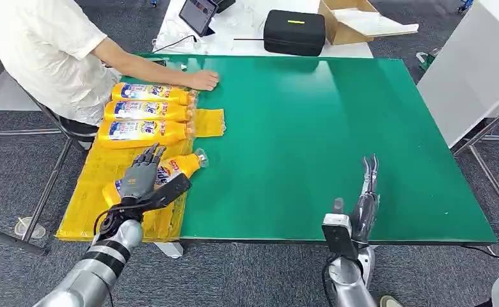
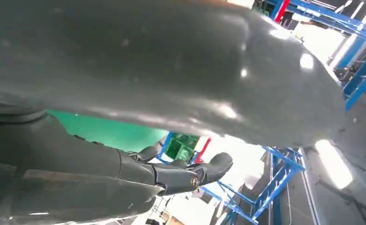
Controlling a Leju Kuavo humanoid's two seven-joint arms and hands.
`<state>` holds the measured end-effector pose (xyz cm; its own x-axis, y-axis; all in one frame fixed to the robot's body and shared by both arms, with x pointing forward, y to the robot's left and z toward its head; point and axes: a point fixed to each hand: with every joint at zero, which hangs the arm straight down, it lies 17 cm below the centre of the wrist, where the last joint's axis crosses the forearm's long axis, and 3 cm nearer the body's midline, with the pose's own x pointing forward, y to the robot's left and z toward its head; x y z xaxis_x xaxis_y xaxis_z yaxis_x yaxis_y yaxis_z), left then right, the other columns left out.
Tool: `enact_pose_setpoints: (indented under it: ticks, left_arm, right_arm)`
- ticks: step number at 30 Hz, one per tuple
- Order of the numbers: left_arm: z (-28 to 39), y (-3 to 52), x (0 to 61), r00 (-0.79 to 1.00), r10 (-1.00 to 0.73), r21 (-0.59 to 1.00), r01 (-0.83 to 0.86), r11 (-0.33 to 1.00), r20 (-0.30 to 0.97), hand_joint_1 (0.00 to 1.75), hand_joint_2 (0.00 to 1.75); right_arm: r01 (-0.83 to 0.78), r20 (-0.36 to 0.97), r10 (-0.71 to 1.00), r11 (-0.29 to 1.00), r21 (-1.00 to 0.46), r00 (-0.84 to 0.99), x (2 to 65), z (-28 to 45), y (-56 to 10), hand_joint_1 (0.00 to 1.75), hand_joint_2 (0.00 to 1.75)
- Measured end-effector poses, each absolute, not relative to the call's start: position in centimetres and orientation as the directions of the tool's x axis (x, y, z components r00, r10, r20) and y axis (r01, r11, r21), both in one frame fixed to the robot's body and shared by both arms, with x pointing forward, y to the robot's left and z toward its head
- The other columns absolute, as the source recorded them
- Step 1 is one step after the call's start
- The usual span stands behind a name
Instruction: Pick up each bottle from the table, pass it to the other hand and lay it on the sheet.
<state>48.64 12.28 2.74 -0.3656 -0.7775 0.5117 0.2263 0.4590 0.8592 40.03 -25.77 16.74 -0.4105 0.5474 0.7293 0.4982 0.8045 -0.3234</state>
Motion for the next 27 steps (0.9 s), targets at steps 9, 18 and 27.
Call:
enact_pose_setpoints:
  ticks: [9, 18, 27]
  left_arm:
    - [5.9, 9.5, 46.4, -0.457, -0.723, 0.848, 0.163, 0.504, 0.517, 0.00, 1.75]
    - [6.9, 9.1, 46.2, -0.476, -0.714, 0.846, 0.145, 0.512, 0.514, 0.00, 1.75]
    - [7.0, 9.0, 46.1, -0.479, -0.712, 0.845, 0.142, 0.515, 0.514, 0.00, 1.75]
  right_arm:
    - [0.496, 0.733, 0.551, 0.802, -0.333, -0.398, 39.6, 16.1, -25.9, 0.00, 0.00]
    - [0.496, 0.734, 0.552, 0.801, -0.335, -0.396, 39.6, 16.0, -26.0, 0.00, 0.00]
    - [0.496, 0.734, 0.552, 0.801, -0.335, -0.396, 39.6, 16.0, -26.0, 0.00, 0.00]
